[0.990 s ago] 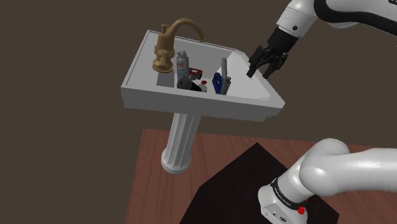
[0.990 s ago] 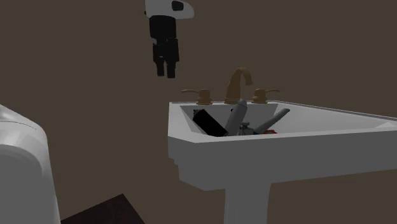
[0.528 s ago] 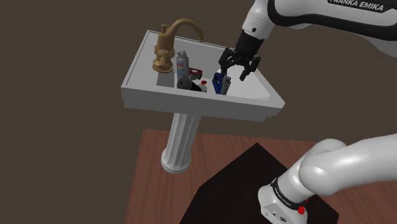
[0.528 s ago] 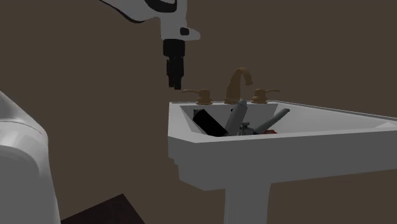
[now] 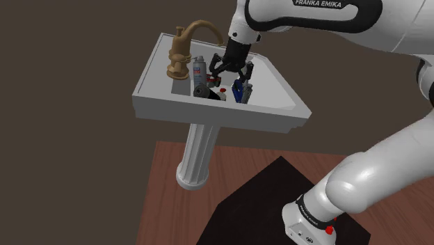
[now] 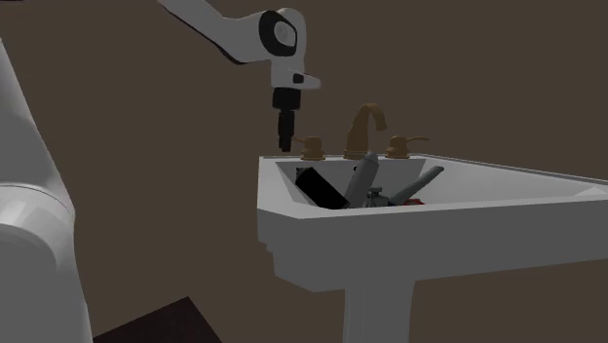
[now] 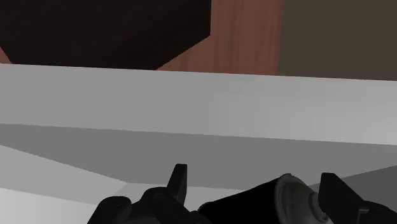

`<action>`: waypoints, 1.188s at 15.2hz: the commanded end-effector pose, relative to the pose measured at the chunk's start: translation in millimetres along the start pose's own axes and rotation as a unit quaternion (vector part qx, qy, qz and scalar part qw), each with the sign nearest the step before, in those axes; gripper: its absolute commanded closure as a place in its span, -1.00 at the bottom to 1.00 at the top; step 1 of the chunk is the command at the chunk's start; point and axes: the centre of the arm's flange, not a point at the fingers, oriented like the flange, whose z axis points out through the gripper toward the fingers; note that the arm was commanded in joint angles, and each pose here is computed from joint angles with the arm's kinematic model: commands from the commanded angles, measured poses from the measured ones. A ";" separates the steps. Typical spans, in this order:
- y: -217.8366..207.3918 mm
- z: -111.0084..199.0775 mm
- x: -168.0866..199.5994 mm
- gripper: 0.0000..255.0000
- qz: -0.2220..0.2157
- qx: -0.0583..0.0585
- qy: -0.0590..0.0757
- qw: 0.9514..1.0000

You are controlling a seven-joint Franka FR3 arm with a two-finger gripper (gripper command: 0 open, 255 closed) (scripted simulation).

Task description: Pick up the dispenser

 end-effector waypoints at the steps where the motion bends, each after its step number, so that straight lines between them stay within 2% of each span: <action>1: -21.0 12.7 16.5 -1.00 0.026 -0.005 -0.006 1.000; 7: -73.9 51.3 71.3 -1.00 0.098 -0.021 -0.025 0.995; 14: -72.8 88.2 73.4 -1.00 0.098 -0.021 -0.025 0.995; 17: -72.7 91.2 73.6 -1.00 0.098 -0.021 -0.025 0.995; 18: -72.5 91.7 73.8 1.00 0.098 -0.021 -0.025 0.995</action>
